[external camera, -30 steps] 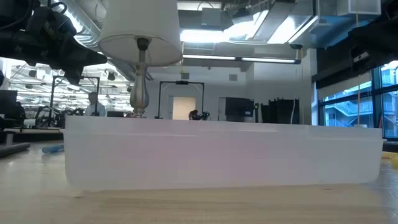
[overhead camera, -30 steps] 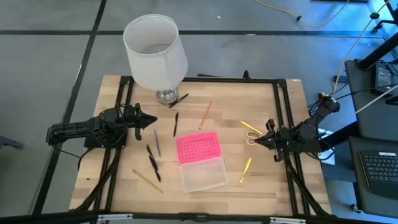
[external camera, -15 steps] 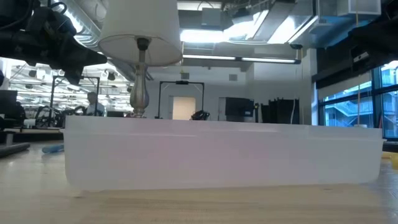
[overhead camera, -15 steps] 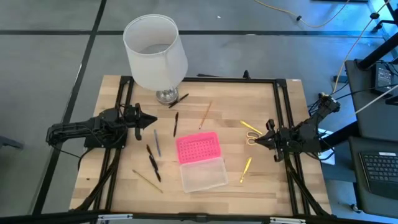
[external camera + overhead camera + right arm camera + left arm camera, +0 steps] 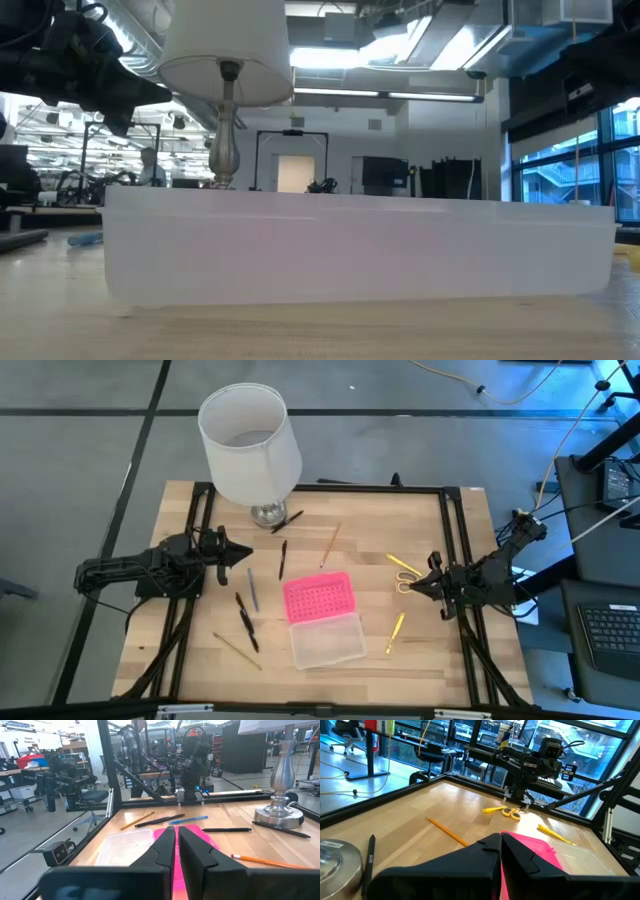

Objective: Pick & place school supplies into a supply box

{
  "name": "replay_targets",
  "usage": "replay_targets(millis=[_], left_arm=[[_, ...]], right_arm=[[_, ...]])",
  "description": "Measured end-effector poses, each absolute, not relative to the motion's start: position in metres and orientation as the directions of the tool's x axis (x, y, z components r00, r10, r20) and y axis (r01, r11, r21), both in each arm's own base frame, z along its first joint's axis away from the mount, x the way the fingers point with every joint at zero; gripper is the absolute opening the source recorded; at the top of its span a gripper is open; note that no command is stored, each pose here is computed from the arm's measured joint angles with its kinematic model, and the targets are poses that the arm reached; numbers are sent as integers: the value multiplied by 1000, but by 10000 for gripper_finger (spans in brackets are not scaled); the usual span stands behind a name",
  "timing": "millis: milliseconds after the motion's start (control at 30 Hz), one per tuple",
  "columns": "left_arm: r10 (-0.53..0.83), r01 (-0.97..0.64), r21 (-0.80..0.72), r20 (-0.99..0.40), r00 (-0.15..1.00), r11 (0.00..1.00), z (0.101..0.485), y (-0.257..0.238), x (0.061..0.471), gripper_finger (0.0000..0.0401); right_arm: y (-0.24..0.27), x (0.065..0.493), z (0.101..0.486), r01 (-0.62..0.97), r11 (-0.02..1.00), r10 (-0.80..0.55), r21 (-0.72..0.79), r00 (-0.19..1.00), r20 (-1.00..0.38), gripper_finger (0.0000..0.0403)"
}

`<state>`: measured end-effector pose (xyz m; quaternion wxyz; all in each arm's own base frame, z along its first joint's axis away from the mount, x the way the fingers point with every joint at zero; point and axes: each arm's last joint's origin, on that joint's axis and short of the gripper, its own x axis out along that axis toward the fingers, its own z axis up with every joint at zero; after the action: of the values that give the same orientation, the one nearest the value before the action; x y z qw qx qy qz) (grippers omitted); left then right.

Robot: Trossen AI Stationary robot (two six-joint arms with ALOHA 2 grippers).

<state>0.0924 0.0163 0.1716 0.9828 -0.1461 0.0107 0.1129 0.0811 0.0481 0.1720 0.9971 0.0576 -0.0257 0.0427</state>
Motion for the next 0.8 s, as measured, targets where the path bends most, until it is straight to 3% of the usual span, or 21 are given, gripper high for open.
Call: replay_targets(millis=[167, 267, 633, 800], left_arm=[[219, -225, -285, -54, 974, 932, 172, 16, 92, 6], [219, -225, -285, -54, 974, 932, 172, 16, 92, 6], [219, -225, -285, -54, 974, 932, 172, 16, 92, 6], [225, -231, -277, -54, 973, 933, 172, 16, 92, 6]], right_arm=[[47, 81, 172, -42, 991, 35, 123, 998, 54, 28], [46, 81, 173, -35, 979, 23, 203, 998, 61, 28], [46, 81, 173, -36, 979, 24, 200, 998, 60, 30], [46, 81, 173, -38, 973, 25, 227, 998, 60, 64]])
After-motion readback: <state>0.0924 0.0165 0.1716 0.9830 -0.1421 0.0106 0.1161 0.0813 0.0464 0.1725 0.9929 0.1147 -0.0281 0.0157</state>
